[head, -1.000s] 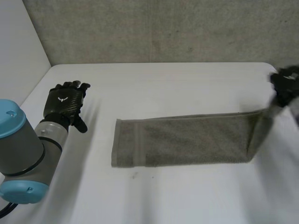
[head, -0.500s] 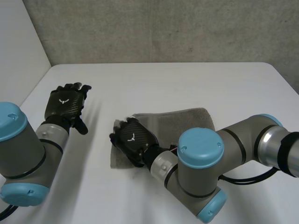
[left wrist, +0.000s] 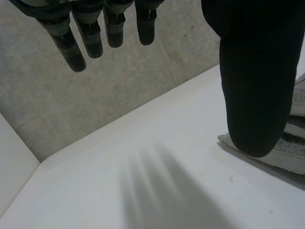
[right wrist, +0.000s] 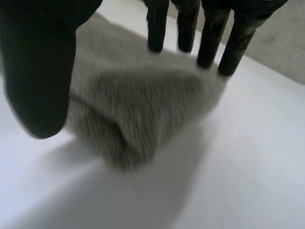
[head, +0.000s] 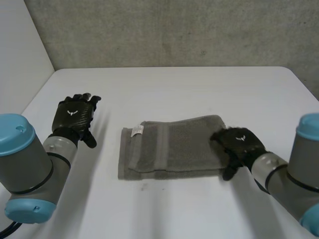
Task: Fold the laundry
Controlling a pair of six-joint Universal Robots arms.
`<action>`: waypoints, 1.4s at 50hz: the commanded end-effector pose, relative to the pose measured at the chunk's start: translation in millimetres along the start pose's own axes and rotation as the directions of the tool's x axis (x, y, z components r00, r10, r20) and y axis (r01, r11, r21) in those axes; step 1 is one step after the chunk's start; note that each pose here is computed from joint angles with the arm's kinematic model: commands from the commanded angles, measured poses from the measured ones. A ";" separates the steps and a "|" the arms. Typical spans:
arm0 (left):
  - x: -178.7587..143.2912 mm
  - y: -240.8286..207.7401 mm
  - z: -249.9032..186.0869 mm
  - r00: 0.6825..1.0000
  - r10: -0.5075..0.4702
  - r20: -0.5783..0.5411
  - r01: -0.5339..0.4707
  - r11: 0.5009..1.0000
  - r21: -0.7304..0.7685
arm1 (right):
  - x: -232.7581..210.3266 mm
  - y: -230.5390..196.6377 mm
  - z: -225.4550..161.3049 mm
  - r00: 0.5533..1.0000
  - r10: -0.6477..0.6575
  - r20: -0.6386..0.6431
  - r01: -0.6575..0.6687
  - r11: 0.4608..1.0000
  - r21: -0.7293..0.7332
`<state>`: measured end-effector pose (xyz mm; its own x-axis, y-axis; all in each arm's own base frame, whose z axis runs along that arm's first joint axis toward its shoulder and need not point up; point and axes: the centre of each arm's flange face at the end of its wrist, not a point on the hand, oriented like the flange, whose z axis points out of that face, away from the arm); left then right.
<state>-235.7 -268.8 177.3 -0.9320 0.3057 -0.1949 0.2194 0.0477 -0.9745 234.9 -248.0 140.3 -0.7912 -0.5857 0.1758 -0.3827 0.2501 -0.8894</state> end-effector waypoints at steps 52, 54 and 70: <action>70.4 -49.7 -17.7 0.940 -0.281 -0.194 0.267 0.959 -0.096 | -66.2 -109.9 1.5 0.950 0.187 0.250 -0.248 0.938 0.241; 80.0 -41.7 -17.8 0.934 -0.301 -0.195 0.275 0.950 -0.148 | -65.4 -106.3 4.9 0.949 0.190 0.253 -0.247 0.945 0.216; 91.8 18.4 -8.1 0.975 -0.211 -0.067 0.181 0.935 -0.305 | -79.9 -33.9 52.8 0.970 0.048 0.239 -0.052 0.999 0.009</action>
<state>-318.2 -231.1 153.6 -0.9326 0.3528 0.0757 0.0722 0.3881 -0.9188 332.9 -251.0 158.6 -0.6979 -0.7152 -0.0379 -0.2506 0.2934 -0.9226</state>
